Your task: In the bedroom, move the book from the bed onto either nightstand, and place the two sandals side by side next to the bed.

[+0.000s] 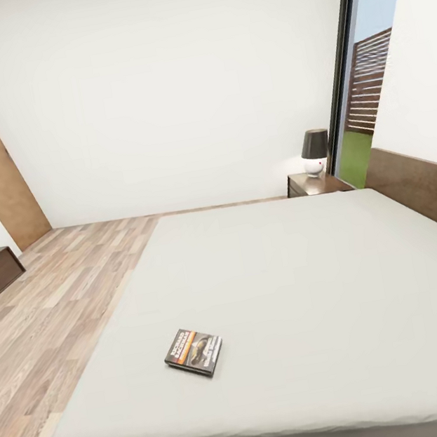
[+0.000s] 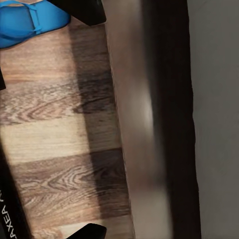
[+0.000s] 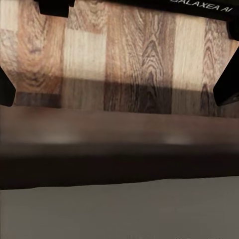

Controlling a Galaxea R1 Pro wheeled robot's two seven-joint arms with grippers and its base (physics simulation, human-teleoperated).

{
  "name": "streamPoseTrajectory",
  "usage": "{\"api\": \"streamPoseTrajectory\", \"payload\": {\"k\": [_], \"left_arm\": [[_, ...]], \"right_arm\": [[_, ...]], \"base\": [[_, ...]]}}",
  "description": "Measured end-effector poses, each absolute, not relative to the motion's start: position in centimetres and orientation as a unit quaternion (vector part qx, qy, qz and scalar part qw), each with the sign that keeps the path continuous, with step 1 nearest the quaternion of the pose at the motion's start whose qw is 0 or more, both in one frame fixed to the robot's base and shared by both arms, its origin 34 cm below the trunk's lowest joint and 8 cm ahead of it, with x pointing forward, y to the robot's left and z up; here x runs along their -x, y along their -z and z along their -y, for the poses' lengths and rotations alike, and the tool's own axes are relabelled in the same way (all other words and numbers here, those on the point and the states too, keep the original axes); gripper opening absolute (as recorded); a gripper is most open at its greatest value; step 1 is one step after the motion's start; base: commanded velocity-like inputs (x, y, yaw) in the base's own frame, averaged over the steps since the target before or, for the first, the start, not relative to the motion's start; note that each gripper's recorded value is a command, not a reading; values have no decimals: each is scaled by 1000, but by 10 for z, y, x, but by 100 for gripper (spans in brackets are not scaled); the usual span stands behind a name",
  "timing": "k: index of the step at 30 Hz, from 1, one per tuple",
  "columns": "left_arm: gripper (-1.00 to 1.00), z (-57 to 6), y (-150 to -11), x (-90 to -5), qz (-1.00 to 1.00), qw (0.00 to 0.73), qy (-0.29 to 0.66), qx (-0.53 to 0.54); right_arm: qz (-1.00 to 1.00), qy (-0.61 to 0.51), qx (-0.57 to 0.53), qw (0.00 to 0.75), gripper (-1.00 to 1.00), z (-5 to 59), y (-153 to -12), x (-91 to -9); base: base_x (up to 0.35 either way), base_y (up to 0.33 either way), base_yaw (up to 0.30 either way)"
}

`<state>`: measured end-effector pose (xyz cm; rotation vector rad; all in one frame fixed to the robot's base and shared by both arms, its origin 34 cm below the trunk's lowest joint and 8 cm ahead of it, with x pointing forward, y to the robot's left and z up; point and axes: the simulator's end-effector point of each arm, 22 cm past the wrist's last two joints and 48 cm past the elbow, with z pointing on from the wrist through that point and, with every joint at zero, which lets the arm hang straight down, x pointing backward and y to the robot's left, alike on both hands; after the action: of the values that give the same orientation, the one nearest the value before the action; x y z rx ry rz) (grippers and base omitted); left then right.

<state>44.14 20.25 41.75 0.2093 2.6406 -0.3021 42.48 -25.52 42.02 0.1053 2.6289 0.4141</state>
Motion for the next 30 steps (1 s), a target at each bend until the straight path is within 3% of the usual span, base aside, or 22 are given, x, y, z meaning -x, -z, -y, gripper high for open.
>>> {"api": "streamPoseTrajectory", "payload": {"k": [30], "left_arm": [[100, -202, -436, -443, -963, 235, 110, -76]], "right_arm": [[-959, -149, -39, 237, 100, 256, -439, -427]], "base": [[0, 0, 0]]}}
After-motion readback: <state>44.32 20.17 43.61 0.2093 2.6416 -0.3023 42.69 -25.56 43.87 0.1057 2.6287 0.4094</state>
